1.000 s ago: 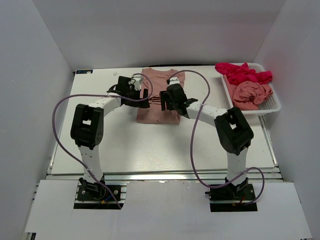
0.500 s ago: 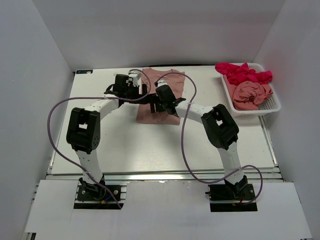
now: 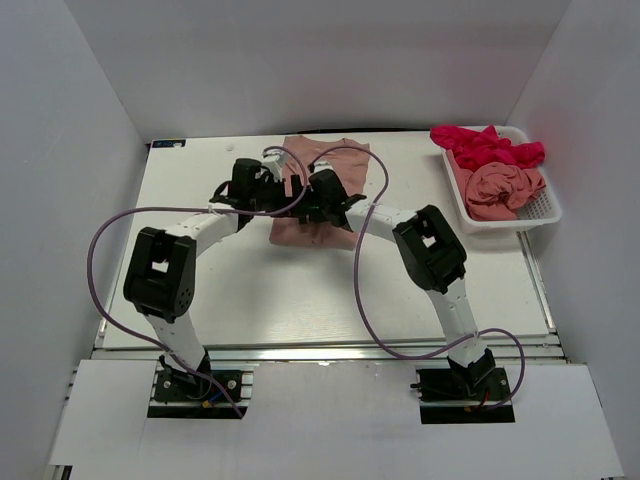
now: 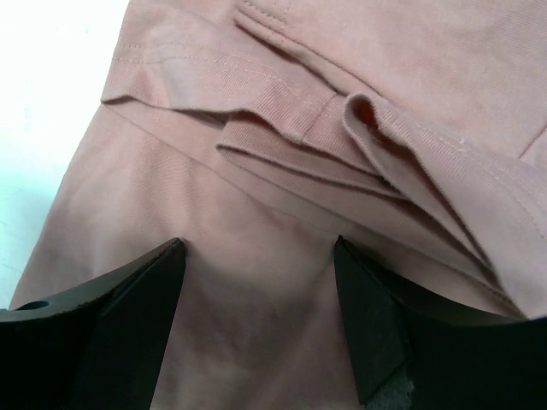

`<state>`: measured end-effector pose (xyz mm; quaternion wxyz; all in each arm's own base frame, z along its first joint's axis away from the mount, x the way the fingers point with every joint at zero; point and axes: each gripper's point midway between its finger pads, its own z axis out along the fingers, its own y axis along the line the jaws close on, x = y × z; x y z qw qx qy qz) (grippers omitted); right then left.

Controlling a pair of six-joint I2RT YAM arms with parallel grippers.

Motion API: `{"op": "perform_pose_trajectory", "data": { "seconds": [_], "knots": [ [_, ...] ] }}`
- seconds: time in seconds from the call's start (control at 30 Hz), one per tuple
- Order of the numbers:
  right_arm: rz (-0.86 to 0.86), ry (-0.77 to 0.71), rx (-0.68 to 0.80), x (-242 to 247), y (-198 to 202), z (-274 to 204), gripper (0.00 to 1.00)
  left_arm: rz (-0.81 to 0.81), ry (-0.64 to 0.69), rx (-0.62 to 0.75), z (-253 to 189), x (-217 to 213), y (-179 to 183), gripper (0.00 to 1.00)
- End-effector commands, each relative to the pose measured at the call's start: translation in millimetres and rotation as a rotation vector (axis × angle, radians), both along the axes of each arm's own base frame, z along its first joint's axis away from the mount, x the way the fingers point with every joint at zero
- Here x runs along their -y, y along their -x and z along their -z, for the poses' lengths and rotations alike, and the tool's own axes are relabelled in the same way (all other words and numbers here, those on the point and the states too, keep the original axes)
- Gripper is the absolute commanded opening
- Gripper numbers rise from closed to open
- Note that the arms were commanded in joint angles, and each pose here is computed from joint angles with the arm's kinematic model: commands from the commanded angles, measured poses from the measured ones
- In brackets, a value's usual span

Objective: Fold and stack the t-shirts
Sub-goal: Fold the folded rectangular tshirt in 1/3 of the way

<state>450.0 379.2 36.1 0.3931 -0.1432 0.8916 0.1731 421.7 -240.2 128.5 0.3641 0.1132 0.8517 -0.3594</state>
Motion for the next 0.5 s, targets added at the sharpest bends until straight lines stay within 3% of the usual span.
{"op": "perform_pose_trajectory", "data": {
  "seconds": [0.0, 0.3, 0.47],
  "knots": [
    [-0.011, -0.044, 0.024, -16.0, -9.6, -8.1, 0.75, 0.042, 0.063, 0.05, -19.5, 12.4, 5.7, 0.94],
    [0.022, -0.005, 0.088, -8.2, -23.9, -21.1, 0.76, 0.007, 0.031, 0.073, -11.5, 2.2, 1.6, 0.89],
    [0.038, 0.0, 0.1, 1.6, -25.7, -25.1, 0.75, -0.022, 0.013, 0.215, -86.0, -10.8, -24.5, 0.9]
  ]
}}
